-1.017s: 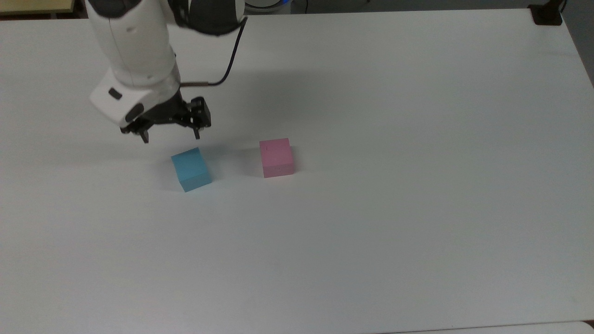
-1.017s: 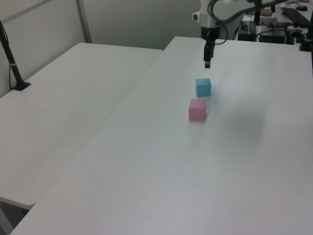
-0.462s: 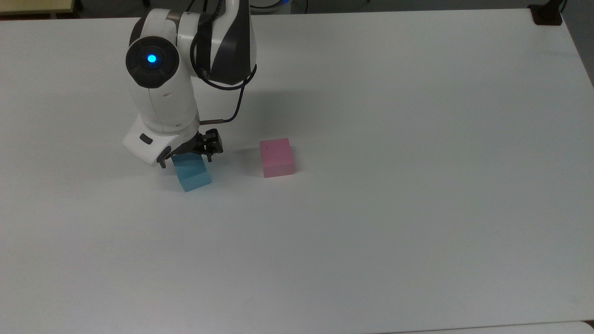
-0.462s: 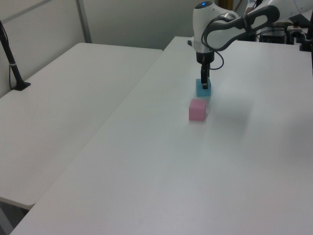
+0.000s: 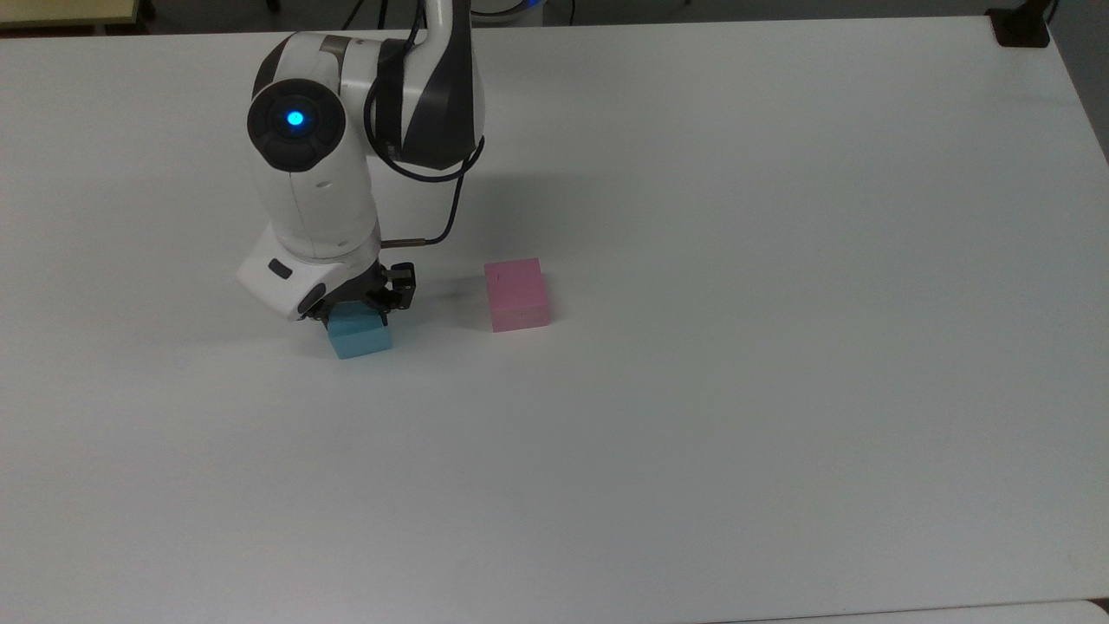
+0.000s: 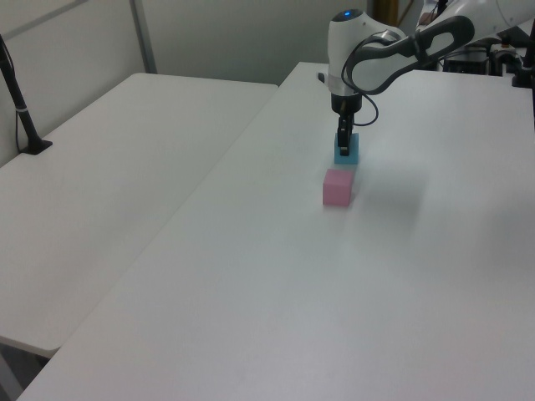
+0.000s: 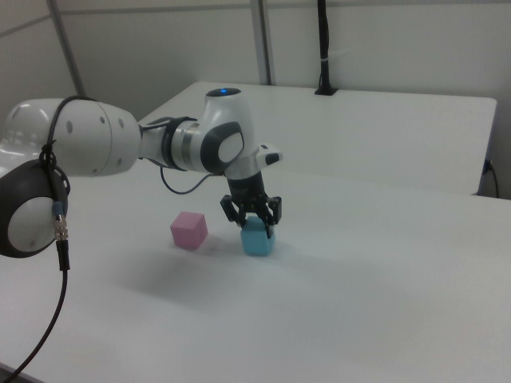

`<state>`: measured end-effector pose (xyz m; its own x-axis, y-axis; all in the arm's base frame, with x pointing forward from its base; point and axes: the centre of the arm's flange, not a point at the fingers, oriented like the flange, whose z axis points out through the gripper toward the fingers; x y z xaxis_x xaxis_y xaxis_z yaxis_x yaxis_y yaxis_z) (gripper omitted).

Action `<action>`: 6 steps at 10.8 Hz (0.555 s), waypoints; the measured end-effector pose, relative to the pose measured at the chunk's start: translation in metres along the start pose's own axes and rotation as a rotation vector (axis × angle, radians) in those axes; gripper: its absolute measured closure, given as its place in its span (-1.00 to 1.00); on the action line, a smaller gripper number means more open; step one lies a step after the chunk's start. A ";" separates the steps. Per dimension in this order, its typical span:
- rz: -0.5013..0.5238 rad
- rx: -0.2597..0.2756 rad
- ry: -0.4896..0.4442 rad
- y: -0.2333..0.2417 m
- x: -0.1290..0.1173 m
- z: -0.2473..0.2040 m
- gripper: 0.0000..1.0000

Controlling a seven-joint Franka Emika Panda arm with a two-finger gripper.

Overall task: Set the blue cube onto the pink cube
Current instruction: 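Carry the light-blue cube over the pink cube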

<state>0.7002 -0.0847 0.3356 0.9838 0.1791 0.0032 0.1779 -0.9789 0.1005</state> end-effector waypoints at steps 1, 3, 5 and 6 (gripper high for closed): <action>0.017 0.005 0.019 -0.010 0.003 -0.012 -0.18; 0.066 0.018 0.060 -0.039 0.004 -0.052 -0.17; 0.126 0.038 0.086 -0.075 0.003 -0.080 -0.17; 0.130 0.047 0.078 -0.090 0.002 -0.086 -0.17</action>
<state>0.6844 0.0124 0.4121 0.9943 0.0561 0.0909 0.0519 -0.9975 0.0472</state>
